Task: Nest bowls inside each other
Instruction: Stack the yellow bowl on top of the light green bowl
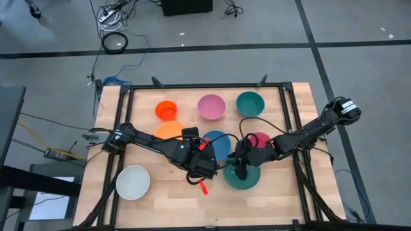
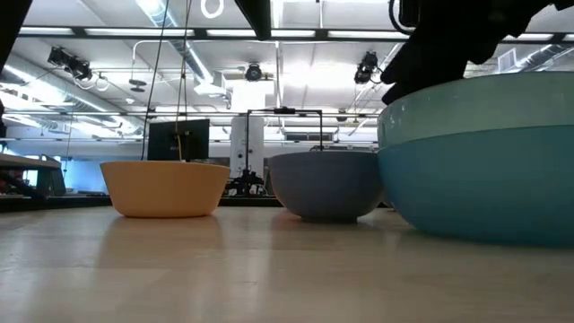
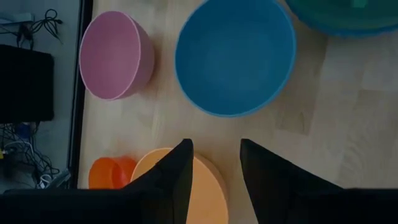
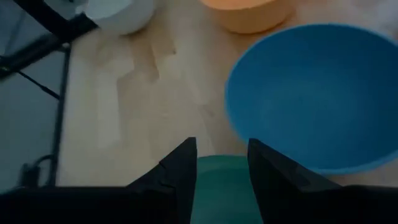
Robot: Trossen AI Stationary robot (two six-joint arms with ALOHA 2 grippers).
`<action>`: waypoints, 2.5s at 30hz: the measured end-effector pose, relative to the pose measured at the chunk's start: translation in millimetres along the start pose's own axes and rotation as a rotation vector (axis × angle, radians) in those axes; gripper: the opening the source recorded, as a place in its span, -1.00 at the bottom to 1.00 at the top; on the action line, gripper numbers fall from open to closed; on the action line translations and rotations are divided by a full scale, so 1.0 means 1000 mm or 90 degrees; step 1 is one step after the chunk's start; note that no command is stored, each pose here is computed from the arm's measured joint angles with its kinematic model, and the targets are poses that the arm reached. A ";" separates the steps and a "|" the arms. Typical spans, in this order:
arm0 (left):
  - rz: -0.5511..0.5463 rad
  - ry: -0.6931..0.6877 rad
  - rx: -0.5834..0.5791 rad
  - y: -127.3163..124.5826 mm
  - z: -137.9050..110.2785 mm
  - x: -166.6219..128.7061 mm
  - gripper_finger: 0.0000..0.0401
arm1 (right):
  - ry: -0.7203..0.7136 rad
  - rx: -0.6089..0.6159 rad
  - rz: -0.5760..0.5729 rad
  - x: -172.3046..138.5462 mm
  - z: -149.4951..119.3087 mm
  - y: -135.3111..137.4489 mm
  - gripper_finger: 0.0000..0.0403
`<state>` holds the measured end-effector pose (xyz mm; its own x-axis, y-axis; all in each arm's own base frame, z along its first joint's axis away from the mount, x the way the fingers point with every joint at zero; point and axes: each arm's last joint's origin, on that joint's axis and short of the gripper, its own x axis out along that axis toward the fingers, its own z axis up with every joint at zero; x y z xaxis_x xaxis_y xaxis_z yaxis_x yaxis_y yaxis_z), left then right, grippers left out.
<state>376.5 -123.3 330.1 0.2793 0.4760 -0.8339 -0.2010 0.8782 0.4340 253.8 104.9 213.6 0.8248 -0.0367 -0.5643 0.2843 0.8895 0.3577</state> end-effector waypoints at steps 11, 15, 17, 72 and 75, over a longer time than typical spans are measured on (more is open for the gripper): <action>0.000 0.000 0.000 0.000 0.000 0.000 -0.29 | 0.113 0.036 0.118 0.011 -0.031 0.025 -0.34; 0.000 0.000 0.000 0.000 0.000 0.000 -0.29 | 0.131 0.044 0.113 0.015 -0.040 0.027 -0.34; 0.000 0.000 0.000 0.000 0.000 0.000 -0.29 | 0.132 0.044 0.110 0.016 -0.040 0.027 -0.34; -0.043 0.045 -0.266 0.033 -0.197 -0.010 -0.29 | 0.058 0.012 -0.358 -0.138 0.036 -0.037 -0.48; -0.021 0.018 -0.238 0.031 -0.197 0.004 -0.29 | 0.101 0.024 -0.371 -0.132 0.032 -0.036 -0.48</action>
<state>186.2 -103.8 272.9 0.2665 0.4416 -0.8567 -0.5233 0.8127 0.2562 150.1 63.4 299.2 0.4460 -0.4413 -0.7787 0.6868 0.7266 -0.0184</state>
